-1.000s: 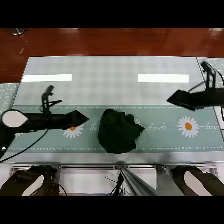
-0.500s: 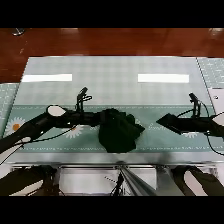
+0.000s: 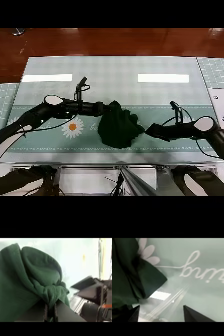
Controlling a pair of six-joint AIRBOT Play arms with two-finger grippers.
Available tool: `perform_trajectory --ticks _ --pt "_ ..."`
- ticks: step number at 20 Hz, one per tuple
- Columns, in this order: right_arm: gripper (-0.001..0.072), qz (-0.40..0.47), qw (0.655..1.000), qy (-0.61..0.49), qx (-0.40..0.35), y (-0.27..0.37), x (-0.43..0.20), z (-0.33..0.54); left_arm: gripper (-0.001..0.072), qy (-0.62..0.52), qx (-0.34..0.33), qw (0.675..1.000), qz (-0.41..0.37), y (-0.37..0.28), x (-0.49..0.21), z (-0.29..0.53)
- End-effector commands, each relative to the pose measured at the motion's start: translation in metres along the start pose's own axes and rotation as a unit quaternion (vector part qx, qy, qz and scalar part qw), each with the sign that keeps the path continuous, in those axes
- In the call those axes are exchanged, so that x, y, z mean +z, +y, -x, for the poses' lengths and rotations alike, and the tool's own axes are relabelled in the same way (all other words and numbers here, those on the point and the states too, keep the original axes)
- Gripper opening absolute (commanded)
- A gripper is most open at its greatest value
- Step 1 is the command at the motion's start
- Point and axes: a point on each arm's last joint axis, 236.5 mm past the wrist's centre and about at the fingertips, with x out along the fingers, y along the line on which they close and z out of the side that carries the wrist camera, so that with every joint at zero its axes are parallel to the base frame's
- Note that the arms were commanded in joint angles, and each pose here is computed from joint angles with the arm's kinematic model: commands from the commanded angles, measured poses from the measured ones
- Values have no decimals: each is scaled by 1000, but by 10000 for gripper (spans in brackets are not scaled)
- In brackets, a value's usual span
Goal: Fold the shirts.
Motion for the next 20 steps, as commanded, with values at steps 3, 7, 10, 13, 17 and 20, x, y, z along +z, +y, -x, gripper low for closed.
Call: perform_trajectory --ticks 3,7,10,13,17,20 --pt "620 35 999 38 16 30 -24 -26 36 -1 1 1000 2 10 8 13" --pt "620 3 999 -25 26 36 5 -27 37 5 5 1000 -4 12 5 13" --pt "620 -21 997 -56 40 38 22 -23 37 8 3 1000 -4 11 4 13" --pt "620 -49 996 -54 42 36 25 -28 37 9 2 1000 -4 11 3 13" --pt "620 -105 991 -64 45 28 39 -44 37 12 0 1000 -3 9 2 13" --pt "620 -131 986 -66 75 37 46 -52 37 16 -2 1000 -4 9 0 13"
